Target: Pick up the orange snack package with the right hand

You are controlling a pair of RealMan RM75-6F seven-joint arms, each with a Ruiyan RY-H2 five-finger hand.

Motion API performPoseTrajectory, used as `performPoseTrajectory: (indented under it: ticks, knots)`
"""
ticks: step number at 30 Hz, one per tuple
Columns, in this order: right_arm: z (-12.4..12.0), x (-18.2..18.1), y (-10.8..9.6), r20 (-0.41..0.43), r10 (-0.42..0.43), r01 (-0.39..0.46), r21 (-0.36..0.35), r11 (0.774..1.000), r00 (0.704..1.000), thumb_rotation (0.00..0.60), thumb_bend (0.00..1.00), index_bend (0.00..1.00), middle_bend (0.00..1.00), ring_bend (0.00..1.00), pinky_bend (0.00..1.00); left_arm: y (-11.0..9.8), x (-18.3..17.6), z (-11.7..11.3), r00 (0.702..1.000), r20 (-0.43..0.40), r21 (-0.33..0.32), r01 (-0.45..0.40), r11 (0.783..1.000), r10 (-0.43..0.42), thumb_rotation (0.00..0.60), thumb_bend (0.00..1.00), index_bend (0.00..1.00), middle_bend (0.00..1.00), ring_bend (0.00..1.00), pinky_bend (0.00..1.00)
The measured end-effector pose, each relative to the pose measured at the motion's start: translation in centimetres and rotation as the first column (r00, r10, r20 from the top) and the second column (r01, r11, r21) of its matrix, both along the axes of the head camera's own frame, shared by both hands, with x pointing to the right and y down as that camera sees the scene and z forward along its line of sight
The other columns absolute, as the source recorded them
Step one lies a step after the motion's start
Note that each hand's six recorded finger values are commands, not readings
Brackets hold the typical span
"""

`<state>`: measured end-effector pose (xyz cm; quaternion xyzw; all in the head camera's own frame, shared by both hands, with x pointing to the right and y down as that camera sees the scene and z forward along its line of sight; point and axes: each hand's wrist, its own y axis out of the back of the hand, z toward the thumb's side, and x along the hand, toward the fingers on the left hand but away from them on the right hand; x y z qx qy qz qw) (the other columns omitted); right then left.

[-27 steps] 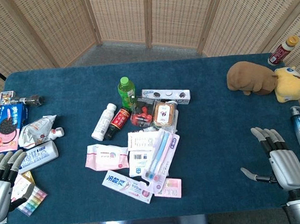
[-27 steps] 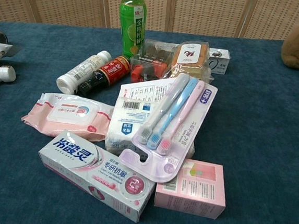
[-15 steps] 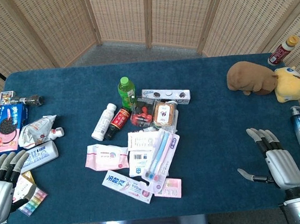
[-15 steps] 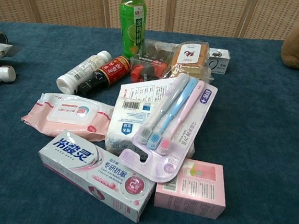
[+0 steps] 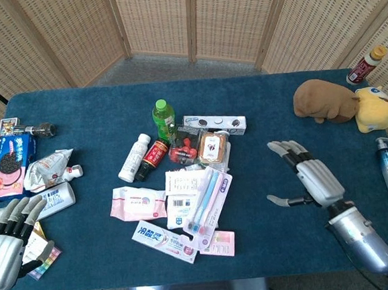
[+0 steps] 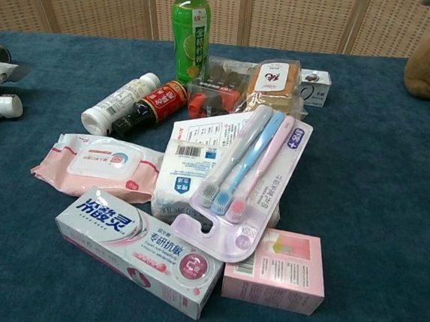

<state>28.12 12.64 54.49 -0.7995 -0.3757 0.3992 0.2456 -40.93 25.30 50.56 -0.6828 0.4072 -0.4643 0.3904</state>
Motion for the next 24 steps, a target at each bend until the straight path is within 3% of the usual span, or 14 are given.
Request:
performPoseTrajectory:
  ticks: [5,11,24]
  knots:
    - [2.0,-4.1,-3.8,0.029,-0.070,0.071,-0.013,0.997,0.997,0.406,0.21,0.00,0.00,0.00,0.00,0.6,0.4,-0.5,1.000,-0.007,0.004,-0.019,1.000,0.019,0.600,0.37,0.00,0.00,0.00,0.00]
    - [5.3,-7.3,-6.7,0.008,-0.112,0.112,-0.066,0.991,0.994,0.405,0.20,0.00,0.00,0.00,0.00,1.3,0.5,-1.0,1.000,-0.008,0.005,-0.019,1.000,0.019,0.600,0.37,0.00,0.00,0.00,0.00]
    - [11.4,-11.3,-10.0,-0.092,-0.154,0.138,-0.160,0.977,0.984,0.406,0.21,0.00,0.00,0.00,0.00,1.8,-0.2,-1.1,1.000,-0.001,0.008,0.001,1.000,-0.001,0.600,0.37,0.00,0.00,0.00,0.00]
